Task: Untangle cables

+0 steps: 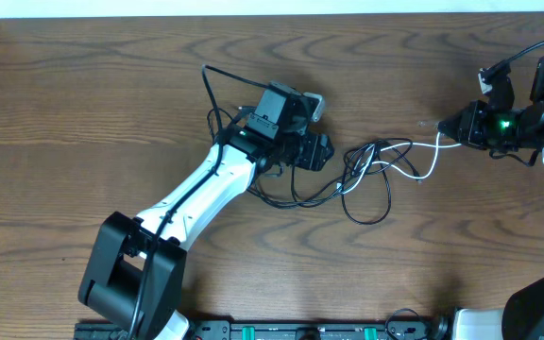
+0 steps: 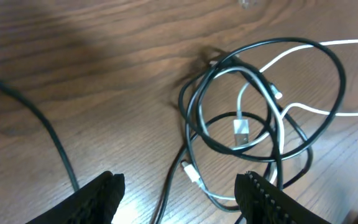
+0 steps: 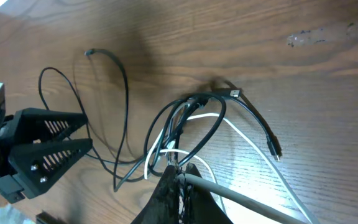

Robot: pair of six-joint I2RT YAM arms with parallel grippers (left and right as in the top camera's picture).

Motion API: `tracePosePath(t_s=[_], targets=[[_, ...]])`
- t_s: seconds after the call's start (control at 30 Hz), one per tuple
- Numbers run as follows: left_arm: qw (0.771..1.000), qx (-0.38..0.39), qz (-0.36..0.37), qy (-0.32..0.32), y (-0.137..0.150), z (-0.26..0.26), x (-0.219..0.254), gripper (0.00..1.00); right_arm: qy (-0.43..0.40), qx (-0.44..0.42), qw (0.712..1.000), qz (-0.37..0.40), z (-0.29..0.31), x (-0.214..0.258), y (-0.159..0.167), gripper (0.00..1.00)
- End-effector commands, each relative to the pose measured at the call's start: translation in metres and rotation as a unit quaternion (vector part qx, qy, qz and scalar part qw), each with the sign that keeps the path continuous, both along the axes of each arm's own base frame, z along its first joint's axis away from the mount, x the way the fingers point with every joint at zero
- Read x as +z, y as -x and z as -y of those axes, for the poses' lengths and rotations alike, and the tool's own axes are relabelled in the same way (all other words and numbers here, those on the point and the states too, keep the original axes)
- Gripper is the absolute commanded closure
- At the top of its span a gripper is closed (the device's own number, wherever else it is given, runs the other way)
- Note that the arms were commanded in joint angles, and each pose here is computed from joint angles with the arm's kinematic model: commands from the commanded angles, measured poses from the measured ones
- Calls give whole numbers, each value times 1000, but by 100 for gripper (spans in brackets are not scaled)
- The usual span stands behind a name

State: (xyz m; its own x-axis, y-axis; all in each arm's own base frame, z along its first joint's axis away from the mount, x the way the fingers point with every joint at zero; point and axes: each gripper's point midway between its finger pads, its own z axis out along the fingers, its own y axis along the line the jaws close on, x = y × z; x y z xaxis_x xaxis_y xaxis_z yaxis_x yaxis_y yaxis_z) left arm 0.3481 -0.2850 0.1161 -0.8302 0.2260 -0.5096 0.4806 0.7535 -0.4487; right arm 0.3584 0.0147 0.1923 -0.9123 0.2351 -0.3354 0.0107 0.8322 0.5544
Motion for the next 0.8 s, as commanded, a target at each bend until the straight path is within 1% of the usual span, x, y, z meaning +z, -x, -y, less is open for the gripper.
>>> tracePosePath(t_s=[0.0,0.43,0.6,0.77], targets=[[1000,-18,2,9,5,16,3,37,16,3,1000,1,4,-3,0,99],[994,-74,65,52,20,70,24,37,21,1,1000,-7,5,-5,2,99],[990,-98,79,67,27,97,16,36,21,1,1000,-7,5,-5,2,99],[983,-116,107,90,27,123,10,37,20,1,1000,-8,5,-5,3,99]])
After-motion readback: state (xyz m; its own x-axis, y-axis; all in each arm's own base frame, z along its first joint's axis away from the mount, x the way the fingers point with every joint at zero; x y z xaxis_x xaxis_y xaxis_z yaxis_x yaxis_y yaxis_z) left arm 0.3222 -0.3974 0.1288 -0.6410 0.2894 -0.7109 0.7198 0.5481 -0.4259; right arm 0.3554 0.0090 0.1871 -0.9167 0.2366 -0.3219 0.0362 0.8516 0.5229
